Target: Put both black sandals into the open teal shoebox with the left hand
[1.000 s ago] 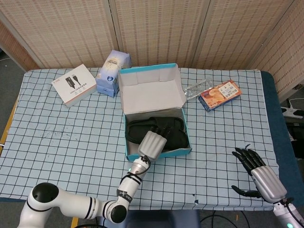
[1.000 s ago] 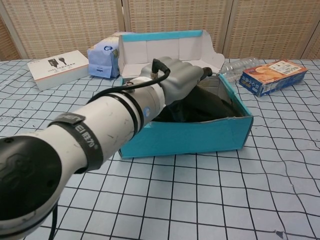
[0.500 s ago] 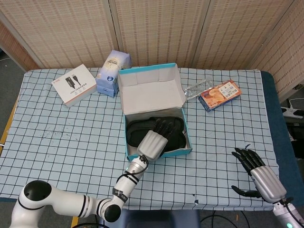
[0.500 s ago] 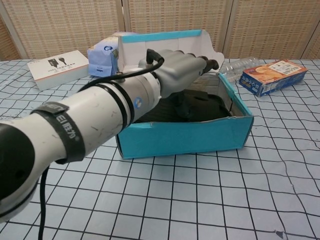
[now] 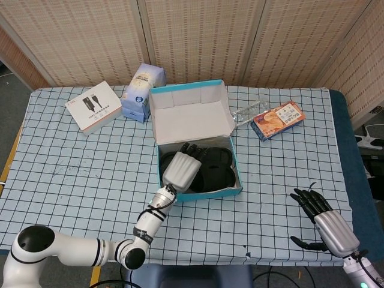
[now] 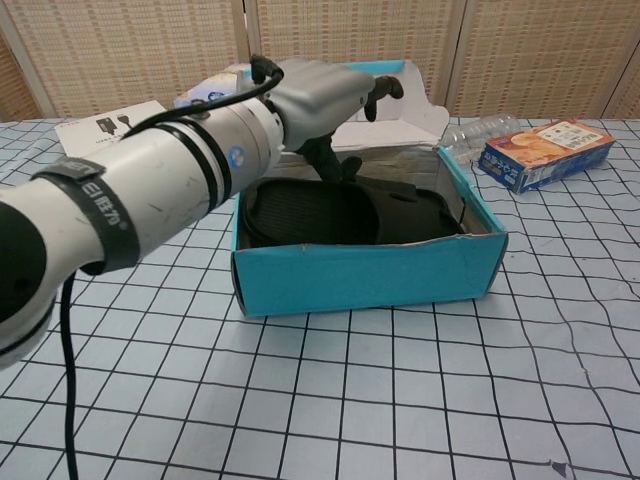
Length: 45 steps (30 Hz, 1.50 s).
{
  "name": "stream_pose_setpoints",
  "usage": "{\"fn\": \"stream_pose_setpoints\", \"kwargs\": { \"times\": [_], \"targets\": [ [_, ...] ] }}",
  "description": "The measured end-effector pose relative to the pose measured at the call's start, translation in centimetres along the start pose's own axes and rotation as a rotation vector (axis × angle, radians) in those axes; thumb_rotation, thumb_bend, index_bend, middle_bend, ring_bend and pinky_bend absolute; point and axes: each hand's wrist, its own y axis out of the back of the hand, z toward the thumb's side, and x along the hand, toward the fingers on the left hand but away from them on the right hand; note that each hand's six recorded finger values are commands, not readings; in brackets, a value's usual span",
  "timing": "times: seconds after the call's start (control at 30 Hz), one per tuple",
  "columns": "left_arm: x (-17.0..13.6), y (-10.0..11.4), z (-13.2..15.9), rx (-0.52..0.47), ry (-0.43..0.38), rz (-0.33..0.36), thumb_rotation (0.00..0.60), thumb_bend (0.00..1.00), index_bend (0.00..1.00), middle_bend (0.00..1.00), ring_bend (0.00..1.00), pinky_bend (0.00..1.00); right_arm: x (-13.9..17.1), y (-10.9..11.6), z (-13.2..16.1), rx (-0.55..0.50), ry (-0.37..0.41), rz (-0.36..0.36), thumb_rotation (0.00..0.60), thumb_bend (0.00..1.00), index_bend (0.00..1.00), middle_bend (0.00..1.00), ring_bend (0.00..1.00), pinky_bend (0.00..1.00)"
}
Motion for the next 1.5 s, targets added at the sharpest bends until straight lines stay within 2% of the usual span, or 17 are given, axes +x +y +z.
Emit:
{"fn": "stream_pose_setpoints", "kwargs": {
  "times": [0.1,0.2,0.3,0.47,0.7,0.83,1.07,1.23,1.37,1.43,1.5],
  "targets": [
    [0.8,-1.0,-0.9,-0.028,-0.007,-0.006,0.600,0.65,0.18,0.36,0.30,0.30,0.0,0.0,-0.1,0.001,-0.003,-0.003,0.471,0.15,0.00,0.00,0.00,0.00],
    [1.1,-2.2,-1.2,-0.030,-0.025,-0.052,0.600,0.55,0.20,0.35,0.27,0.28,-0.1,-0.1,-0.1,0.001,-0.004,0.002,0.470,0.15,0.00,0.00,0.00,0.00],
    [1.2,-2.9,-1.5,-0.002,-0.025,-0.084,0.600,0.52,0.26,0.34,0.27,0.28,-0.2,-0.2,-0.1,0.001,-0.004,0.007,0.470,0.15,0.00,0.00,0.00,0.00],
    [1.0,-3.8,-2.2,0.033,-0.009,-0.131,0.600,0.52,0.26,0.40,0.34,0.29,-0.2,-0.1,-0.2,0.001,-0.009,0.005,0.470,0.15,0.00,0.00,0.00,0.00],
    [0.1,-3.9,-1.3,0.032,-0.055,-0.129,0.600,0.51,0.26,0.46,0.46,0.34,-0.3,-0.1,-0.2,0.001,-0.012,0.001,0.468,0.15,0.00,0.00,0.00,0.00],
    [-0.3,-4.4,-1.0,0.023,-0.070,-0.143,0.600,0.51,0.26,0.47,0.47,0.35,-0.2,0.0,-0.3,0.001,-0.016,-0.006,0.471,0.15,0.00,0.00,0.00,0.00],
    [-0.5,-6.2,-1.3,0.024,-0.076,-0.187,0.600,0.51,0.26,0.50,0.51,0.31,-0.2,0.2,-0.4,0.000,-0.024,-0.019,0.471,0.15,0.00,0.00,0.00,0.00],
    [-0.5,-6.6,-1.5,0.022,-0.080,-0.190,0.600,0.51,0.25,0.51,0.52,0.27,-0.3,0.2,-0.5,0.001,-0.028,-0.016,0.470,0.15,0.00,0.00,0.00,0.00],
    [-0.5,-6.0,-1.4,0.010,-0.087,-0.166,0.600,0.49,0.20,0.46,0.48,0.26,-0.3,0.2,-0.5,0.001,-0.029,-0.018,0.469,0.15,0.00,0.00,0.00,0.00],
    [-0.6,-5.7,-1.3,-0.001,-0.090,-0.154,0.600,0.48,0.15,0.36,0.41,0.26,-0.2,0.2,-0.5,0.002,-0.029,-0.018,0.470,0.15,0.00,0.00,0.00,0.00],
    [-0.6,-5.0,-1.2,-0.015,-0.093,-0.129,0.600,0.47,0.12,0.23,0.28,0.26,-0.2,0.3,-0.5,0.003,-0.029,-0.019,0.471,0.15,0.00,0.00,0.00,0.00]
  ]
}}
